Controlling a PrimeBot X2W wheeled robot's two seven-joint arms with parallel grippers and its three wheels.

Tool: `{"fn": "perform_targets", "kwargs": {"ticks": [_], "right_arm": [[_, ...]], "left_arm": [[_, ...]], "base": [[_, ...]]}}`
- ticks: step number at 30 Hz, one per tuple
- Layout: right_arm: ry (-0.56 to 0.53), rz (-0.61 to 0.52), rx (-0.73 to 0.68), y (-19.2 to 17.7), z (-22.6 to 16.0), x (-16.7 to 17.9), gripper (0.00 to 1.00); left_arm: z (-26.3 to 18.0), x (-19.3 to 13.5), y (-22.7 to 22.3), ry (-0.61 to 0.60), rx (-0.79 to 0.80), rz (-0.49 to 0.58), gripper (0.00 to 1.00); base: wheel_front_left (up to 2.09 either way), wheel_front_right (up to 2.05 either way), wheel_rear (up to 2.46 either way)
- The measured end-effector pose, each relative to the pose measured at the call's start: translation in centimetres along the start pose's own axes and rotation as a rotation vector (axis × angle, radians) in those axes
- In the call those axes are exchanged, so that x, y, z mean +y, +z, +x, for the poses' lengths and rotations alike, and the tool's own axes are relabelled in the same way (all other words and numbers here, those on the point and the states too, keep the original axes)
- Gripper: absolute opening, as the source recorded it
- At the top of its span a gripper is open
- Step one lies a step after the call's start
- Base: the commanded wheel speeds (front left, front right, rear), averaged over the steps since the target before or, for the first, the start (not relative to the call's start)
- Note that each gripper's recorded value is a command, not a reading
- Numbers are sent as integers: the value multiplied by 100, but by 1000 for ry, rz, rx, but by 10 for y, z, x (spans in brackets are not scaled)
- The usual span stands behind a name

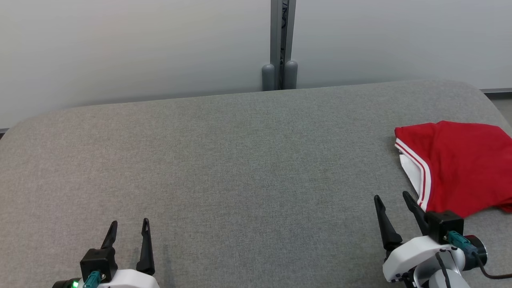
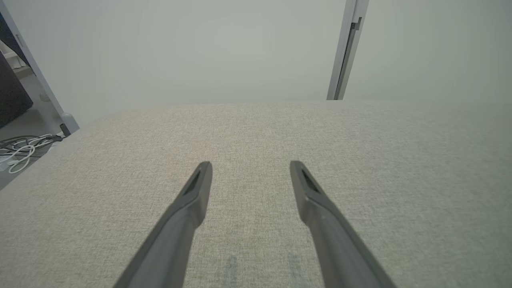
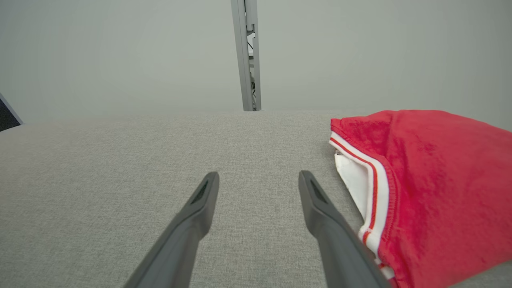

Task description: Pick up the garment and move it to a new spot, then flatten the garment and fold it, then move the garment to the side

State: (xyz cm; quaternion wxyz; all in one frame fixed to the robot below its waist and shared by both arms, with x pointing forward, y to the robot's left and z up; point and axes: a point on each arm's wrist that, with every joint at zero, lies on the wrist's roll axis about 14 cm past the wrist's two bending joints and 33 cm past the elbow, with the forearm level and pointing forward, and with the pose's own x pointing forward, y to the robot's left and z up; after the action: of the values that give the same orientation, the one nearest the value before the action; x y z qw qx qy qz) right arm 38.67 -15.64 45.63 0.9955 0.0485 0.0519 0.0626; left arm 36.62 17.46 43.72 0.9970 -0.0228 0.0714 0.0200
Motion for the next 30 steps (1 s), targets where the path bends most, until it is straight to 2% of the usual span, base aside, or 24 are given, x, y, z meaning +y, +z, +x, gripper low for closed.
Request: {"fn": "perform_targets", "kwargs": {"ticks": [18,21,22,27,30], "right_arm": [[-6,-4,11,-3,1,-2,100],[-2,-5,11,-3,2,-1,100],[-2,-3,15,-5,1,-1,0],[-16,27,97,-33,-13,1,0],[-40,82,104,-34,-14,-3,0]], "left_arm": [[0,0,-1,2,5,-8,100],[0,-2,-5,-10,15,-36,100],[-1,-2,-7,-9,22,-37,0],[-11,-2,-30,0,99,-49,0],[-12,1,-33,18,122,-104,0]], "base": [[0,0,0],[0,0,0],[0,0,0],[0,0,0],[0,0,0]]}}
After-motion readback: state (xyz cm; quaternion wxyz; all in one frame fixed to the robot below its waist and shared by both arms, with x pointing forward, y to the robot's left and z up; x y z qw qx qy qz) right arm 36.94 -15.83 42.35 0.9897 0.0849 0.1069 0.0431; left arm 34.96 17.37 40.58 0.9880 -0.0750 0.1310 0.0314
